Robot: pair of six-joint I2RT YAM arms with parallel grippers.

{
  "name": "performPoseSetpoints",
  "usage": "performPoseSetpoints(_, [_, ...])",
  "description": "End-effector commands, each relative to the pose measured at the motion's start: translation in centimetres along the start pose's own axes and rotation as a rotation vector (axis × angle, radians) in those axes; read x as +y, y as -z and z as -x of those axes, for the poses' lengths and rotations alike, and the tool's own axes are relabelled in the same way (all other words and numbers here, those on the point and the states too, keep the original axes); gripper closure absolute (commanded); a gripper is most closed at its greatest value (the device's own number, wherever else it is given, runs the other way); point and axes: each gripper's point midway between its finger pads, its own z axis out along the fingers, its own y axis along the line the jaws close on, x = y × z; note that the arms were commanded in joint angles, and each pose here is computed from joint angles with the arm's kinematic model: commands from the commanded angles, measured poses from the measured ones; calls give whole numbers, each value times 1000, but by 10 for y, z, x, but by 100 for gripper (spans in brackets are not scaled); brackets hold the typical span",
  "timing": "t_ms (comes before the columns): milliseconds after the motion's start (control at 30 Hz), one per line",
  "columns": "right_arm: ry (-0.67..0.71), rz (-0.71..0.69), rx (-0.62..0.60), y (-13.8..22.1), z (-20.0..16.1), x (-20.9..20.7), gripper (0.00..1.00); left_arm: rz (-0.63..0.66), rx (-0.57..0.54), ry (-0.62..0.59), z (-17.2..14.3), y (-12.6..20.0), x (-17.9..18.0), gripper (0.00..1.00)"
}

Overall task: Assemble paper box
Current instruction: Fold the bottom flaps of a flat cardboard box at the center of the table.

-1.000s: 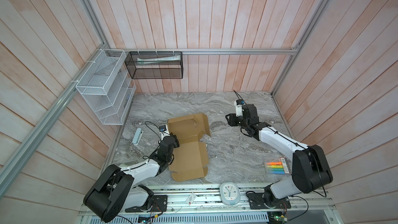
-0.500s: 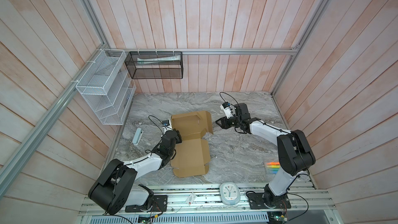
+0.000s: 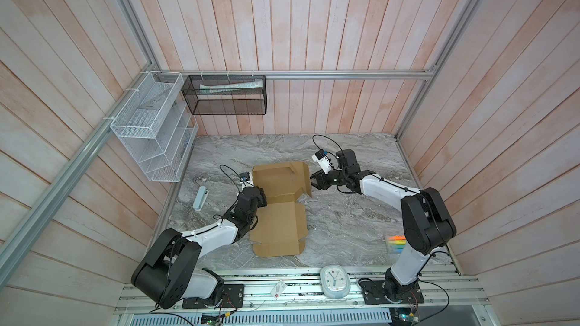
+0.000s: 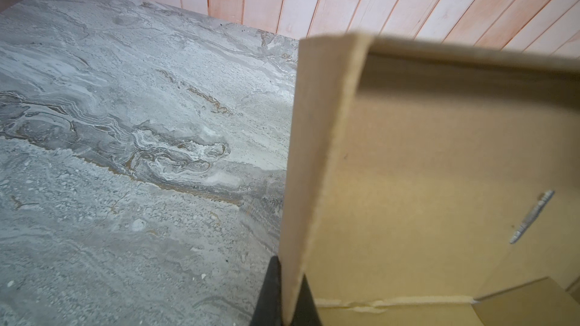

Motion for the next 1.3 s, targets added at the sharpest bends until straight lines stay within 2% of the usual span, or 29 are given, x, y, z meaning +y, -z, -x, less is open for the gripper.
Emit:
performPoseSetpoints(0, [33, 75, -3, 7, 3, 22, 52, -22, -9, -11, 8, -3, -7, 100])
performPoseSetpoints(500, [82, 137, -1, 1, 7, 47, 54, -57, -9, -19, 10, -2, -14, 100])
performPoseSetpoints(767, [90, 84, -24, -5, 16, 52, 55, -65, -5, -17, 9, -1, -15, 100])
performPoseSetpoints(1267, [86, 9, -58, -17, 23, 87, 57, -55, 1, -5, 9, -5, -15, 100])
